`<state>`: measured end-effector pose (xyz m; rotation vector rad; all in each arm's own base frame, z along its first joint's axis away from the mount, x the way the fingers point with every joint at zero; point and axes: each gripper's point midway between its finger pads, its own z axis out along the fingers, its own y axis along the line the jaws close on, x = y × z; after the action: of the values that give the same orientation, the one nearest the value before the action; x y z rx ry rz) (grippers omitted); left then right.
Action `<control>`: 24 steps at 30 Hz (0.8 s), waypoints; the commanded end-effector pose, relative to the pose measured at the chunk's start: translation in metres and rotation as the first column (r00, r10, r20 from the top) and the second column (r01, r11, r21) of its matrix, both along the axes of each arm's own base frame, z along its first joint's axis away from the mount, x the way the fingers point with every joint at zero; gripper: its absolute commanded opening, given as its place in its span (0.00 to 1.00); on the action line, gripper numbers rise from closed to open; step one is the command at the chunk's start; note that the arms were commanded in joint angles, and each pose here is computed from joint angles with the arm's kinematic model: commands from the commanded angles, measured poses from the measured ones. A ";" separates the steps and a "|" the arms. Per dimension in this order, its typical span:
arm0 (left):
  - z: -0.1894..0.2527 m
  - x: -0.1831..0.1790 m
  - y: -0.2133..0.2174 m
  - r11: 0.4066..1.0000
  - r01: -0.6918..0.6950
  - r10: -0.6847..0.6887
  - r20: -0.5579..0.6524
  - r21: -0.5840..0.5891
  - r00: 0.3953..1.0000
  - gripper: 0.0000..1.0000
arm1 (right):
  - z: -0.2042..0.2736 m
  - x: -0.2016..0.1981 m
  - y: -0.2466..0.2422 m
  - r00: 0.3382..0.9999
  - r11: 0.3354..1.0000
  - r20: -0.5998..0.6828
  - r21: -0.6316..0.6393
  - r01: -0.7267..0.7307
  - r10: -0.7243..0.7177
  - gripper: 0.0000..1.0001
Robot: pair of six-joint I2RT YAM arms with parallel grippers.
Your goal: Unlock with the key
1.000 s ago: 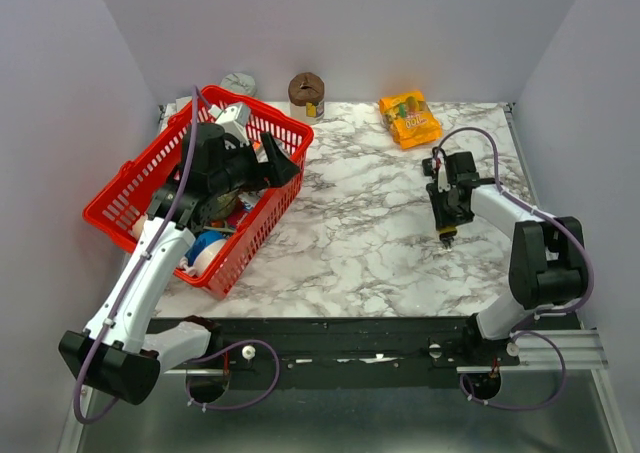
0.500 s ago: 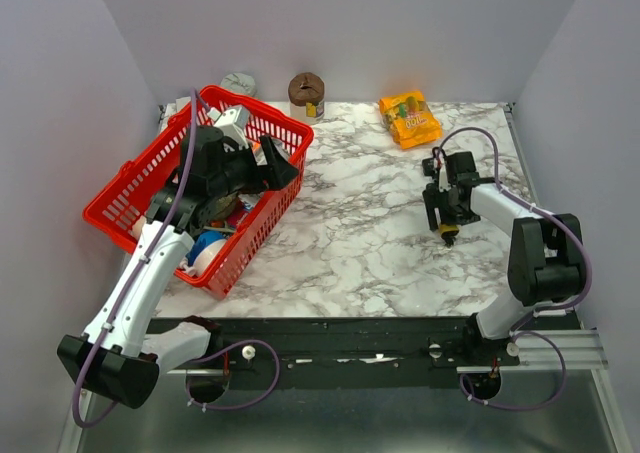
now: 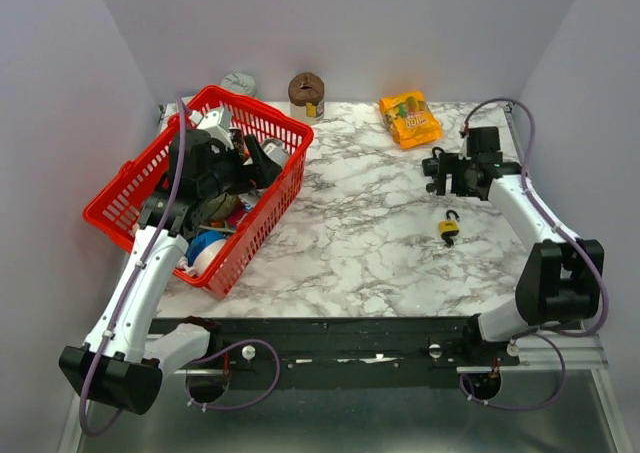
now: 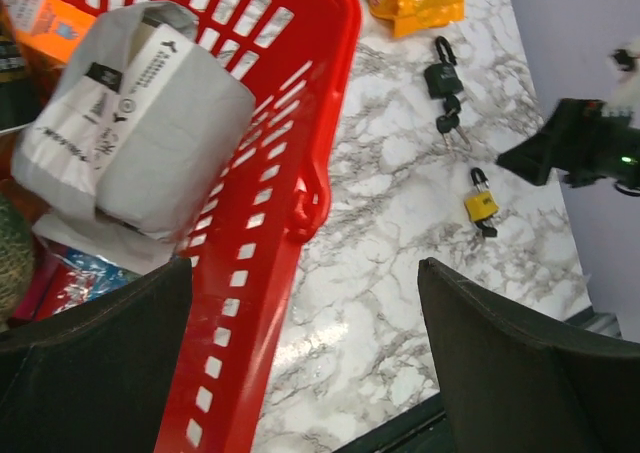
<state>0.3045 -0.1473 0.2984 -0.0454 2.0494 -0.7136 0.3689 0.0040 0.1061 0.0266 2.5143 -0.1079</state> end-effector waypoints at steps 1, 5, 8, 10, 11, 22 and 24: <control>0.011 0.005 0.038 0.989 -0.144 0.143 0.022 0.039 0.989 0.99 | 0.075 0.012 0.002 0.980 0.993 0.191 0.110 0.031 -0.052 0.92; 0.009 0.002 0.061 0.977 -0.197 0.198 -0.008 0.077 0.980 0.99 | 0.128 0.008 0.007 0.958 0.990 0.286 0.137 -0.012 -0.028 0.92; 0.019 -0.002 0.065 0.978 -0.192 0.190 0.022 0.084 0.981 0.99 | 0.165 -0.006 0.013 0.933 0.988 0.360 0.143 -0.058 0.003 0.92; 0.029 -0.007 0.067 0.976 -0.200 0.196 0.053 0.084 0.979 0.99 | 0.179 -0.016 0.012 0.918 0.988 0.396 0.137 -0.067 0.007 0.92; 0.032 -0.008 0.069 0.974 -0.212 0.207 0.066 0.084 0.976 0.99 | 0.182 -0.023 0.013 0.912 0.988 0.411 0.139 -0.071 0.008 0.92; 0.058 -0.028 0.082 0.961 -0.270 0.249 0.238 0.059 0.939 0.99 | 0.212 -0.088 0.039 0.759 0.943 0.651 0.258 -0.210 -0.010 0.91; 0.060 -0.028 0.084 0.958 -0.284 0.266 0.236 0.045 0.935 0.99 | 0.215 -0.090 0.042 0.742 0.938 0.670 0.262 -0.226 -0.008 0.91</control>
<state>0.2710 -0.0728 0.3538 -0.1553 1.8409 -0.4813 0.2787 0.0346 0.3181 0.0445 1.8272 0.2424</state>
